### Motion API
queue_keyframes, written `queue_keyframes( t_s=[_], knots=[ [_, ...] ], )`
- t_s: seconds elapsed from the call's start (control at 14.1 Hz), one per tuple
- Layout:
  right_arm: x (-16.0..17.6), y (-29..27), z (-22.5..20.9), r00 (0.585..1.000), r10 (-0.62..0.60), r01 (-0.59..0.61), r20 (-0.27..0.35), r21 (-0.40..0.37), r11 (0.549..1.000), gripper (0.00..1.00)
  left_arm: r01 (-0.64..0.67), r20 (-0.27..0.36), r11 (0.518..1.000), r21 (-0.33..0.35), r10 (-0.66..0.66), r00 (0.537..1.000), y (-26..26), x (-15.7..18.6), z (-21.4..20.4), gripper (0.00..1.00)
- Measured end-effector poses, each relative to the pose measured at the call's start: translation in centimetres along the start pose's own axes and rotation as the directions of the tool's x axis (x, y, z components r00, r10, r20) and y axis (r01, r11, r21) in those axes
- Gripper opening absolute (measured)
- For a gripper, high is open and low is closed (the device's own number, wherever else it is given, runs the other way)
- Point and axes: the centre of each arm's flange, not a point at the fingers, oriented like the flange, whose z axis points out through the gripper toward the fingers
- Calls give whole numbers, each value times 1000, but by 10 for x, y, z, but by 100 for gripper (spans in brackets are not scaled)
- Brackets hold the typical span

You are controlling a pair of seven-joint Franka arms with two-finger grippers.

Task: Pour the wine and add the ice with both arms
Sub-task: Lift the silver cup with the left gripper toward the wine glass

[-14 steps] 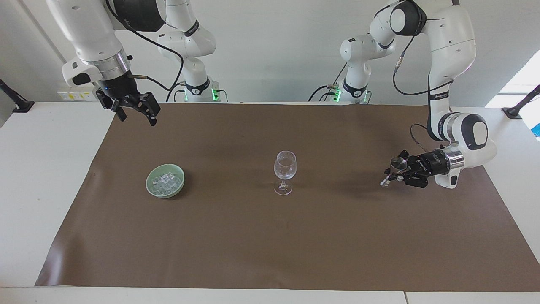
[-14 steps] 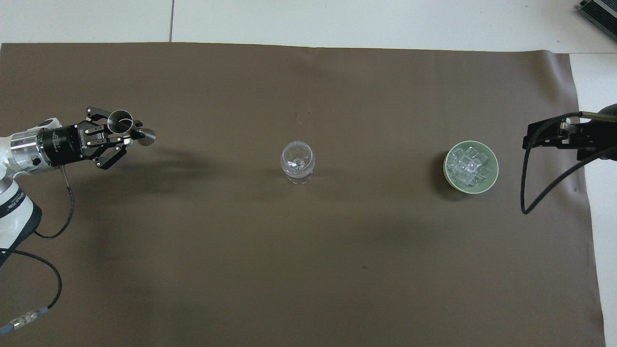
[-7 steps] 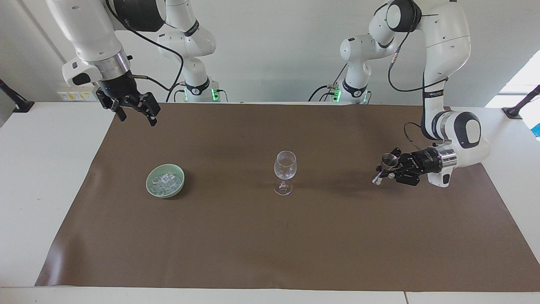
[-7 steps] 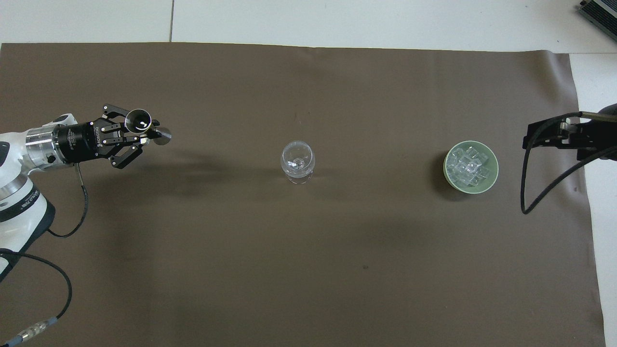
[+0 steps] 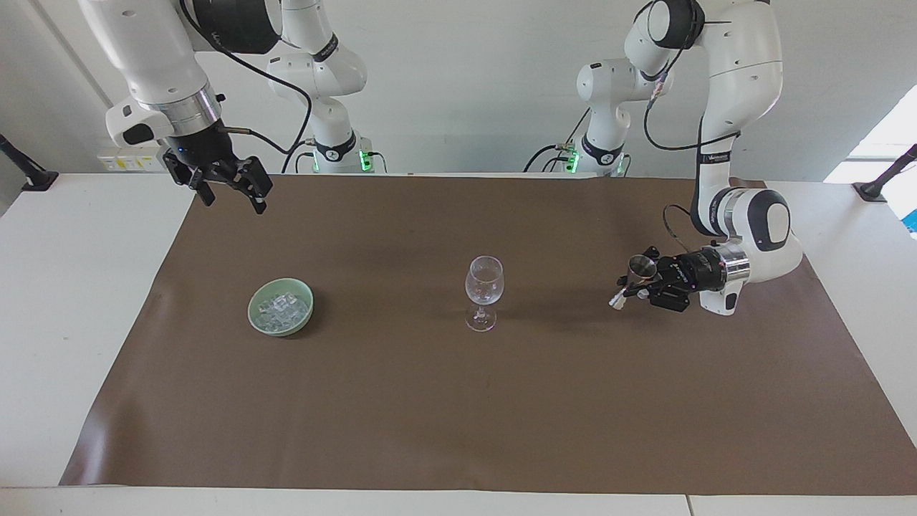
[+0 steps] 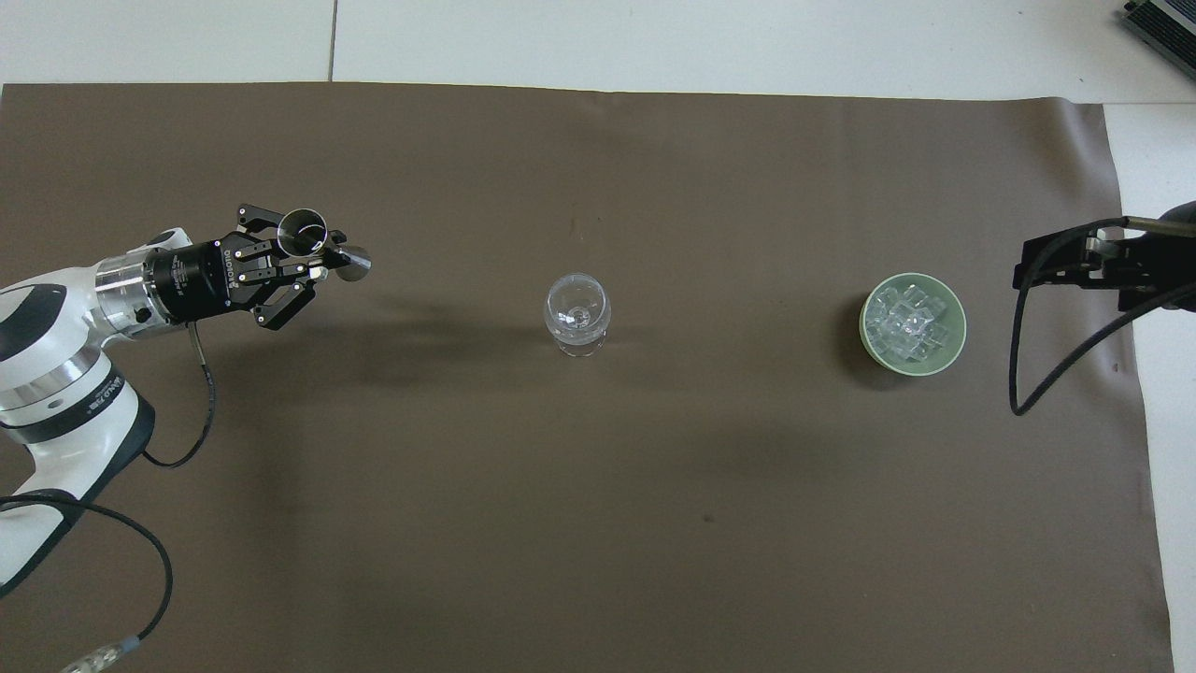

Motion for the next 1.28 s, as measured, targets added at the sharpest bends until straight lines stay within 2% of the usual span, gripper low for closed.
queue_keyframes(
  t_s=[0.21, 0.64, 1.0, 1.28],
  knots=[
    [0, 0, 0, 1000, 0, 0, 0, 0, 1000, 100, -15, -23, 1000, 9, 15, 1000, -6, -7, 27, 22],
    [0, 0, 0, 1000, 0, 0, 0, 0, 1000, 100, -82, -141, 997, -15, 79, 987, -27, -51, 96, 22],
    [0, 0, 0, 1000, 0, 0, 0, 0, 1000, 100, -114, -214, 992, -47, 102, 972, -42, -79, 132, 22],
    [0, 0, 0, 1000, 0, 0, 0, 0, 1000, 100, -142, -275, 988, -66, 119, 954, -56, -86, 157, 22]
  ],
)
